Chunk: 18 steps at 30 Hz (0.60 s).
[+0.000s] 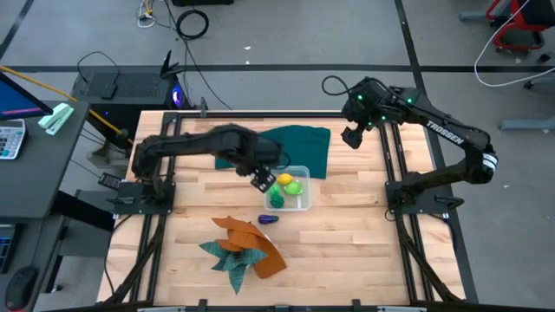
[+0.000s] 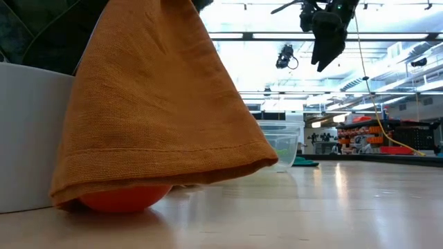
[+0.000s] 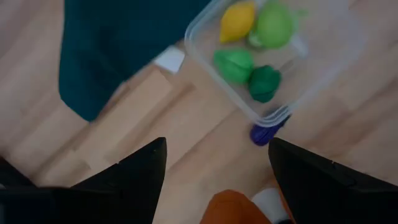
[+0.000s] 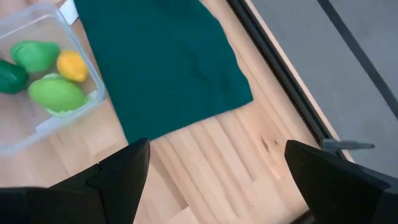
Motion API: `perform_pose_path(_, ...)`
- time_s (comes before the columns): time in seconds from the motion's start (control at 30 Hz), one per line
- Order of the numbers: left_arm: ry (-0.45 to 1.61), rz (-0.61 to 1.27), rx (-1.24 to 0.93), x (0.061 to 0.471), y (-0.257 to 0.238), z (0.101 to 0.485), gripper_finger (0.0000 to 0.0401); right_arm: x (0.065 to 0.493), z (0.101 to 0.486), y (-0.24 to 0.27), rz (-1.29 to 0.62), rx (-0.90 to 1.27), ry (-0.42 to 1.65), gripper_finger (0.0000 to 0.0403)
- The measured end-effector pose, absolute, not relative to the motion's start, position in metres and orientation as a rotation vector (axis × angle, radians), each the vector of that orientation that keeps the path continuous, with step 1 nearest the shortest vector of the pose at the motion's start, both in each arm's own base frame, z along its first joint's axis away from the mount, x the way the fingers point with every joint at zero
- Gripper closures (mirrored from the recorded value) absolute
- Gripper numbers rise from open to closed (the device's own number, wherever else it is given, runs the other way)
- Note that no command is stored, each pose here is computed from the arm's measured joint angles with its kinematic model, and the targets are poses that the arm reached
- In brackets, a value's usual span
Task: Pick and placing Produce into tupperware
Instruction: Put the eggplant into the bin
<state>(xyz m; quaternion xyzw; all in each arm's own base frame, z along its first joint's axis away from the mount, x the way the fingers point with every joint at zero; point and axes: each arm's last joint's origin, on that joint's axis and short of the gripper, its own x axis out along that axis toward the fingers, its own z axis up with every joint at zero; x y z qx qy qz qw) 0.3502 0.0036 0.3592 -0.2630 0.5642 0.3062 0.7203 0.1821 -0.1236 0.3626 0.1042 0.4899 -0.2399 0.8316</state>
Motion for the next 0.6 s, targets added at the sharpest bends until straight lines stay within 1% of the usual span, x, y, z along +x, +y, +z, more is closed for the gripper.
perform_pose_path(0.13, 1.261, 0.711, -0.594, 0.357, -0.007, 0.332, 0.0115, 0.183, 0.363, -0.122, -0.492, 0.2, 1.042, 0.0067)
perform_pose_path(0.33, 1.3, 0.658, -0.554, 0.362, -0.024, 0.3, 0.0115, 0.183, 0.363, -0.122, -0.479, 0.179, 1.049, 0.0067)
perform_pose_path(0.47, 1.354, 0.637, -0.591, 0.36, -0.026, 0.291, 0.0115, 0.183, 0.362, -0.122, -0.477, 0.177, 1.051, 0.0067)
perform_pose_path(0.6, 1.348, 0.642, -0.606, 0.361, -0.023, 0.291, 0.0115, 0.184, 0.363, -0.123, -0.474, 0.165, 1.044, 0.0067)
